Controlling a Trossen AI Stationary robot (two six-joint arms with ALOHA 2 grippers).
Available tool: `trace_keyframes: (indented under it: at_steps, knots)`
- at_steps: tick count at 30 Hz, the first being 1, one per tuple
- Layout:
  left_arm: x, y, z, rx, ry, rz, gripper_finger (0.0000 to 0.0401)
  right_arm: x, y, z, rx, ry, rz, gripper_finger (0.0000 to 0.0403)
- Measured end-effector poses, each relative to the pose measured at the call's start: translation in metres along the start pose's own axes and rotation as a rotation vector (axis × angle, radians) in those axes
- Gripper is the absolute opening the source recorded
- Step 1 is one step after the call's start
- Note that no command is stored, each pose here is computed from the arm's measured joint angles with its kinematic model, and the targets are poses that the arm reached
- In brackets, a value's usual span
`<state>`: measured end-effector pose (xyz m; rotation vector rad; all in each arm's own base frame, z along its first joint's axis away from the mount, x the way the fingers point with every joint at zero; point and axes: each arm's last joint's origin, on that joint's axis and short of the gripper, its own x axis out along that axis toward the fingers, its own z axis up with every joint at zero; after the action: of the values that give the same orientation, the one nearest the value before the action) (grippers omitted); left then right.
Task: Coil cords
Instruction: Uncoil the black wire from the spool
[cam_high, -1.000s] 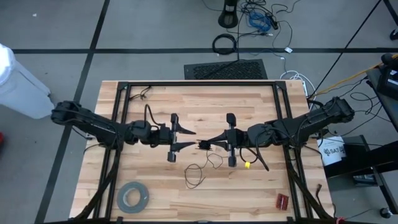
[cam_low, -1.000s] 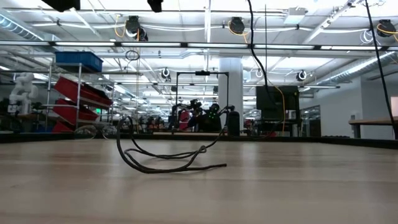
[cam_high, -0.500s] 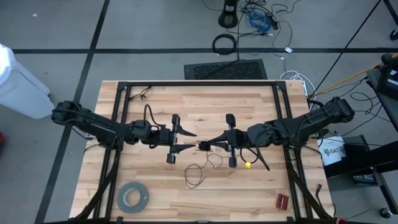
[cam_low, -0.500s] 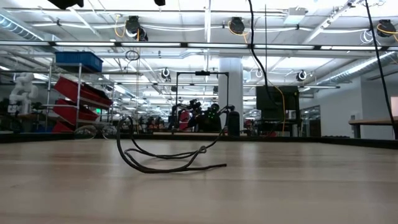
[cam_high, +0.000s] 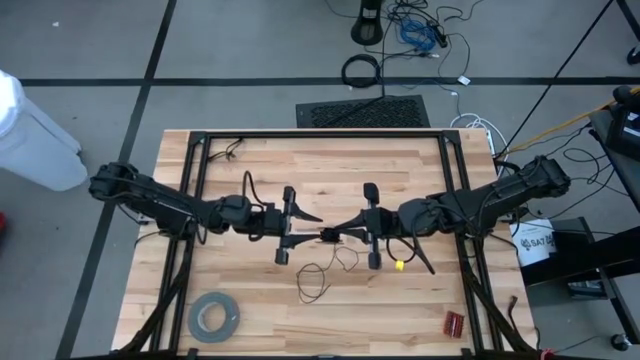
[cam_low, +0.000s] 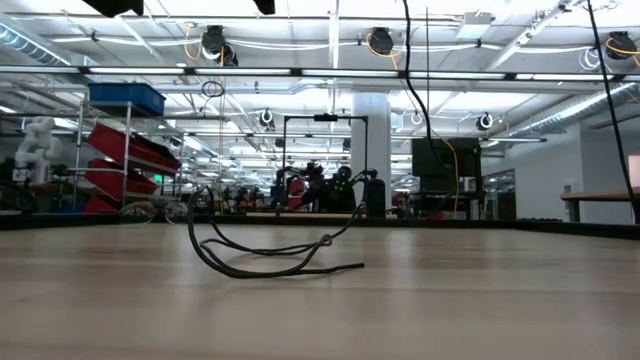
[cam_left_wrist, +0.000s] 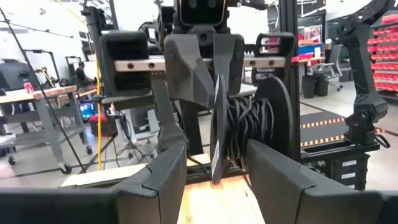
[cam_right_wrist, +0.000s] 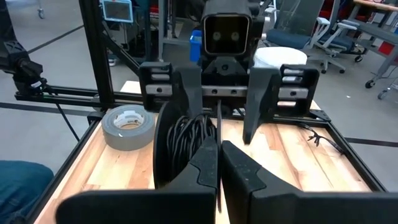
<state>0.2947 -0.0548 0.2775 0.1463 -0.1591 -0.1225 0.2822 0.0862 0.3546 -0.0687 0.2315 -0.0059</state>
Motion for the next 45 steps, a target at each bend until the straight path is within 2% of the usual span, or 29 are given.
trace_keyframes:
  at_steps: [11, 14, 17, 25, 33, 39, 45]
  knots:
    - [0.003, -0.001, -0.002, 0.008, 0.007, 0.001, 0.0173, 0.0, 0.0, 0.0, -0.001, 0.005, 0.0, 0.0]
    - [0.003, -0.001, -0.002, 0.024, 0.006, 0.003, 0.0162, 0.0, 0.0, -0.001, -0.001, 0.005, -0.001, 0.0]
    - [0.003, -0.001, -0.002, 0.048, 0.005, 0.005, 0.013, 0.0, 0.0, -0.001, -0.002, 0.006, -0.003, 0.0]
    - [0.003, -0.001, -0.002, 0.051, 0.008, 0.031, 0.0011, 0.0, 0.0, -0.001, 0.001, 0.007, -0.006, 0.0]
    - [0.002, -0.001, 0.0, 0.052, 0.007, 0.032, 0.0004, 0.0, 0.0, -0.001, 0.001, 0.006, -0.003, 0.0004]
    - [-0.006, -0.003, 0.012, 0.092, 0.008, 0.025, 0.0002, -0.003, -0.001, 0.002, -0.007, -0.01, -0.003, 0.0043]
    - [-0.02, -0.007, 0.022, 0.205, 0.078, -0.017, 0.0001, -0.02, 0.003, 0.01, 0.012, -0.048, -0.018, 0.0085]
